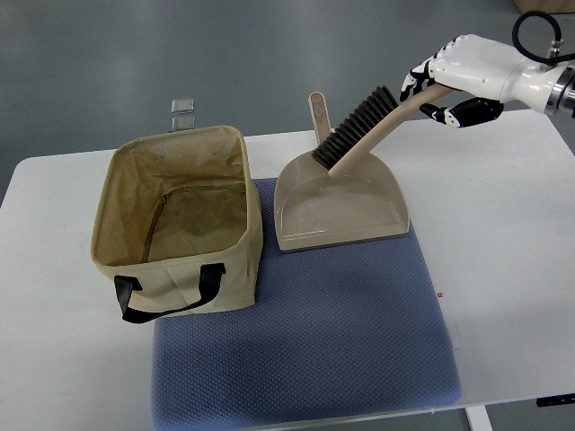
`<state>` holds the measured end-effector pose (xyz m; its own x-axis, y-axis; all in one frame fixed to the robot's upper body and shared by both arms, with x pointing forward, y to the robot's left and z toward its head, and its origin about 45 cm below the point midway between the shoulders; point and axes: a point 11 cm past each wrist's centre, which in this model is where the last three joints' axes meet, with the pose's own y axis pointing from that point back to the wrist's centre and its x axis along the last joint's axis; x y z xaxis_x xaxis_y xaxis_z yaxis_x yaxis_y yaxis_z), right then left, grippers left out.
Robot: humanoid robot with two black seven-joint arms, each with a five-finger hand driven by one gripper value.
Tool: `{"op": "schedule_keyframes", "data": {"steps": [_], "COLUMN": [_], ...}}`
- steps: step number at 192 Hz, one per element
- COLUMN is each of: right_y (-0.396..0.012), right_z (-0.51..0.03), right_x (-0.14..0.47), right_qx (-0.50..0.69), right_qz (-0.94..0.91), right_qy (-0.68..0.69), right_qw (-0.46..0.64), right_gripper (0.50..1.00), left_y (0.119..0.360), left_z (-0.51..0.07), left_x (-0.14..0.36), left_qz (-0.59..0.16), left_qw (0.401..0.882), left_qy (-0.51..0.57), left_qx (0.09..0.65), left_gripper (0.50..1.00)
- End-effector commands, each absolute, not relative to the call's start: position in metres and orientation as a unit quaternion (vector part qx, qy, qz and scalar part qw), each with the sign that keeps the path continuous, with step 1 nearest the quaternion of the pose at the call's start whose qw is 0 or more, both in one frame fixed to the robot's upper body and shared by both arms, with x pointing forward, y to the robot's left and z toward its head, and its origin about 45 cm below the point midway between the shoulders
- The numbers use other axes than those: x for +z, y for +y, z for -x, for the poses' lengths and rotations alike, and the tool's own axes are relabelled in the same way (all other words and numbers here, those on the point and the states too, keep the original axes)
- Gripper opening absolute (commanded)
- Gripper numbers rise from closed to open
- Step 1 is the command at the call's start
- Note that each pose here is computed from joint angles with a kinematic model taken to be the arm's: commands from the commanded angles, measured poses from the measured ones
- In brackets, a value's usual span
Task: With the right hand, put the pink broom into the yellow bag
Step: 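Lift the brush with the right hand and carry it over the bag, then lower the brush into the beige bag and open the right hand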
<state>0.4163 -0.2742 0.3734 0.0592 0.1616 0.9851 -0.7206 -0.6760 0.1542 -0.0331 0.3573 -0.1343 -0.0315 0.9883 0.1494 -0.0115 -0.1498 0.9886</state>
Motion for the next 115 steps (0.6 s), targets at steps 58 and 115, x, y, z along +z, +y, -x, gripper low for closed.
{"op": "schedule_keyframes", "data": {"steps": [58,115], "right_y": [-0.193,-0.121], "right_z": [-0.438,-0.427], "right_x": [0.417,0.401], "right_qx": [0.701,0.701], "right_qz": [-0.629,-0.662], "right_qy": [-0.189,-0.153], "right_qw": [0.278,0.215], "right_gripper": [0.500,0.500], "left_y": [0.357,0.357], "left_z": [0.033,0.033], "left_x": [-0.134,-0.134], "left_qz": [-0.525,-0.525], "left_qw": [0.457,0.457], "left_qy": [0.465,0.465], "left_qx": [0.547,0.547], "left_gripper": [1.000,1.000]}}
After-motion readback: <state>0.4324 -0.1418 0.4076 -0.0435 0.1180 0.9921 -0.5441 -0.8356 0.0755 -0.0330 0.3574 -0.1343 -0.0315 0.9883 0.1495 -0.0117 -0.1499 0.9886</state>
